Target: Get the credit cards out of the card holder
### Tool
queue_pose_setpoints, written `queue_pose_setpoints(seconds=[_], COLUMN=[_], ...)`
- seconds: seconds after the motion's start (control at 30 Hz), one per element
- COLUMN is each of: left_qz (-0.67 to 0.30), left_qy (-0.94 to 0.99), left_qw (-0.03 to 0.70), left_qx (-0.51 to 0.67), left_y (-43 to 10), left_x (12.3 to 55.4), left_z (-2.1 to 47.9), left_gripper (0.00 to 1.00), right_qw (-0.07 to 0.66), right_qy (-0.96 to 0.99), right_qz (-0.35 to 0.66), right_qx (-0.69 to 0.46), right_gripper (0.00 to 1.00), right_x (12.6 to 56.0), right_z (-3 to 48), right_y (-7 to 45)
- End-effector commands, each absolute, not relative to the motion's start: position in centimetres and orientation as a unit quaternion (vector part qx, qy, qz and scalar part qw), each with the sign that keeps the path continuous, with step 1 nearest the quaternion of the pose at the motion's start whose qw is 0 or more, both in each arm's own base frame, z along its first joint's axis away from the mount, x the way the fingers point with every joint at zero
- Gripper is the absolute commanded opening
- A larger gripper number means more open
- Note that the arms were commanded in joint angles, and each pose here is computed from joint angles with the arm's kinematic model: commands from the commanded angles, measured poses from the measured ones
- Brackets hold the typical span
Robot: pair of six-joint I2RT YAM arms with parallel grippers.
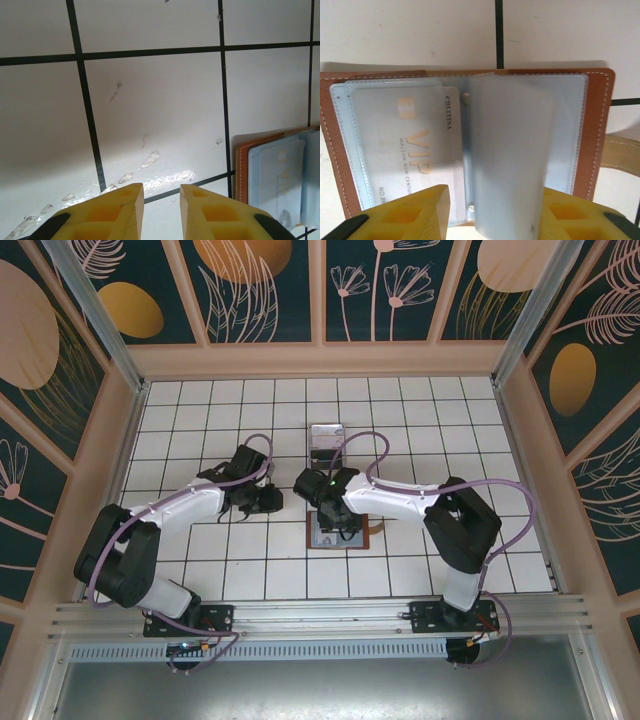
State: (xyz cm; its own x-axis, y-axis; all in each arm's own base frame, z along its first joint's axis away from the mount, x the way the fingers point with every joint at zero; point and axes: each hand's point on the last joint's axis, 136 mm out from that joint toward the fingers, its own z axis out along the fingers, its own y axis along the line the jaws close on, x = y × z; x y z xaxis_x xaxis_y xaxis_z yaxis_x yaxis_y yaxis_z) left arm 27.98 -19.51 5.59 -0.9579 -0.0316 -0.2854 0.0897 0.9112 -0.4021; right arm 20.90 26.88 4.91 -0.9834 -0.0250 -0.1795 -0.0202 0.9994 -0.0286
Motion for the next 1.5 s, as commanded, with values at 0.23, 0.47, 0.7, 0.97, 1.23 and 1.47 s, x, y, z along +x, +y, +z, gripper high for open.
queue_pose_setpoints(seconds=[0.23,0.47,0.7,0.97,1.23,1.47], left_qz=[-0.23,-0.241,-0.234,-0.223,-0.171,-0.155], left_qy=[0.964,0.963,0.964,0.967,0.979,0.981], left_qw=[0.121,0.104,0.094,0.078,0.06,0.063], left_qx=[0.048,0.069,0.084,0.098,0.098,0.095], left_y=[-23.2,-26.5,-28.3,-29.5,-28.2,-27.4], left_x=[27.3,25.8,24.6,23.4,22.8,22.7], left_z=[5.8,5.2,4.6,3.3,0.9,0.6], left_gripper=[0.29,0.29,0.3,0.31,0.3,0.27], right_qw=[0.11,0.117,0.122,0.102,0.083,0.062], right_qy=[0.992,0.992,0.989,0.976,0.97,0.964], right_qz=[-0.047,-0.031,0.066,0.187,0.22,0.254], right_qx=[0.03,0.048,0.05,0.054,0.056,0.052], right_gripper=[0.42,0.42,0.41,0.31,0.23,0.17], right_x=[21.4,21.8,22.8,22.7,22.2,21.9], right_z=[5.7,6.3,7.4,7.8,6.8,5.8], right_y=[21.3,19.6,21.9,25.1,26.3,27.8])
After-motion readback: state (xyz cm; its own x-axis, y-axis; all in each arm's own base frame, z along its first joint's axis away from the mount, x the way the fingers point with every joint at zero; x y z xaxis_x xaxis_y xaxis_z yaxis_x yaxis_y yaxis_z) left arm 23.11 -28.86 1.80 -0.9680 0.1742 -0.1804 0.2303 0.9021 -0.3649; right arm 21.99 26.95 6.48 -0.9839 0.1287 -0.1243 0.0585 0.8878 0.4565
